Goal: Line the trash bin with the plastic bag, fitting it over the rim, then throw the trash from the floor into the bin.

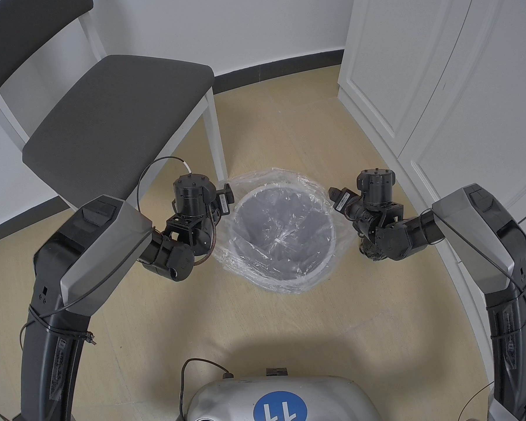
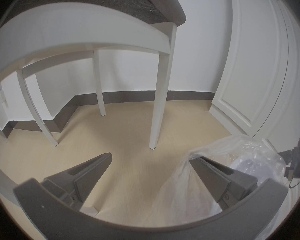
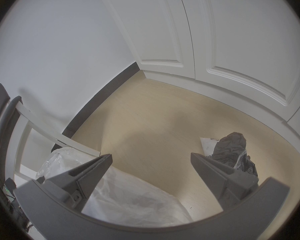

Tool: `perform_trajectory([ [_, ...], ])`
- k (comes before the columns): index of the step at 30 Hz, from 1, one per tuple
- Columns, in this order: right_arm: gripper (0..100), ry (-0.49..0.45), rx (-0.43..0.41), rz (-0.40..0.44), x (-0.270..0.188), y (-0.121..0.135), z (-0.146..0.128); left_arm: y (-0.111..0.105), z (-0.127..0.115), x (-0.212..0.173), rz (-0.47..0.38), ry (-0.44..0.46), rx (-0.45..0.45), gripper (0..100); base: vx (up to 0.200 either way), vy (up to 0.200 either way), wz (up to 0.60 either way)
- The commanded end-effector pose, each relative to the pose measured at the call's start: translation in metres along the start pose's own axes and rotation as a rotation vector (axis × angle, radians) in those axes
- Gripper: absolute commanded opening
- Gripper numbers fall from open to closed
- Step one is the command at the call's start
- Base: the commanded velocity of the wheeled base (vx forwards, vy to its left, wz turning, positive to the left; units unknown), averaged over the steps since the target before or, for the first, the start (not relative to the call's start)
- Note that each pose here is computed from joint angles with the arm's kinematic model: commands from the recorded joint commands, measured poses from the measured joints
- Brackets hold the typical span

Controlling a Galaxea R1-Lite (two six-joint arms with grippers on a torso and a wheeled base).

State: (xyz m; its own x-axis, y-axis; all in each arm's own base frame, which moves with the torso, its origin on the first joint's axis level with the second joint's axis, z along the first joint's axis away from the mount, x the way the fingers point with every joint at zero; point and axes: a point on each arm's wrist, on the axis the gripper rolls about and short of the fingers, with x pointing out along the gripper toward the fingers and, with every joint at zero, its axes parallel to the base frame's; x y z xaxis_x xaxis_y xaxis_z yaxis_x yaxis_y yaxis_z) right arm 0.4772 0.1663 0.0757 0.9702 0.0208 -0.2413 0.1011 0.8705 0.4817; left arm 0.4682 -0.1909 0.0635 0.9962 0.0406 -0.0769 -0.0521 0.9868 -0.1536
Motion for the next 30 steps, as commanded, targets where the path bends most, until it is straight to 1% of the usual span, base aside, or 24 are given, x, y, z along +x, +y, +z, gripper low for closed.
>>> perform_trajectory([
  [1,100,0.013,-0.006,-0.015,0.006,-0.007,-0.008,0.006,-0.008,0.007,0.017,0.011,0.005,100,0.000,0.000,0.00],
  [6,100,0.026,-0.016,-0.031,0.010,-0.014,-0.014,0.008,-0.016,0.009,0.023,0.028,0.015,100,0.000,0.000,0.00],
  [10,100,0.026,-0.017,-0.034,0.013,-0.017,-0.014,0.008,-0.022,0.010,0.024,0.040,0.021,100,0.000,0.000,0.00],
  [14,100,0.027,-0.017,-0.042,0.016,-0.022,-0.015,0.010,-0.029,0.009,0.032,0.083,0.039,100,0.000,0.000,0.00],
  [16,100,0.025,-0.017,-0.041,0.016,-0.022,-0.014,0.010,-0.031,0.010,0.032,0.084,0.038,100,0.000,0.000,0.00],
  [18,100,0.002,-0.008,-0.034,0.012,-0.019,-0.002,0.009,-0.031,0.009,0.029,0.083,0.037,100,0.000,0.000,0.00],
  [21,100,-0.034,0.007,-0.010,-0.003,-0.007,0.023,0.007,-0.025,0.007,0.025,0.074,0.017,100,0.000,0.000,0.00],
  [22,100,-0.038,0.008,-0.007,-0.006,-0.006,0.026,0.007,-0.024,0.007,0.025,0.075,0.016,100,0.000,0.000,0.00],
  [25,100,-0.050,0.010,0.017,-0.030,0.005,0.048,0.006,-0.019,0.005,0.024,0.070,0.010,100,0.000,0.000,0.00],
  [30,100,-0.039,0.003,0.054,-0.062,0.020,0.059,0.007,-0.018,0.003,0.025,0.075,0.015,100,0.000,0.000,0.00],
])
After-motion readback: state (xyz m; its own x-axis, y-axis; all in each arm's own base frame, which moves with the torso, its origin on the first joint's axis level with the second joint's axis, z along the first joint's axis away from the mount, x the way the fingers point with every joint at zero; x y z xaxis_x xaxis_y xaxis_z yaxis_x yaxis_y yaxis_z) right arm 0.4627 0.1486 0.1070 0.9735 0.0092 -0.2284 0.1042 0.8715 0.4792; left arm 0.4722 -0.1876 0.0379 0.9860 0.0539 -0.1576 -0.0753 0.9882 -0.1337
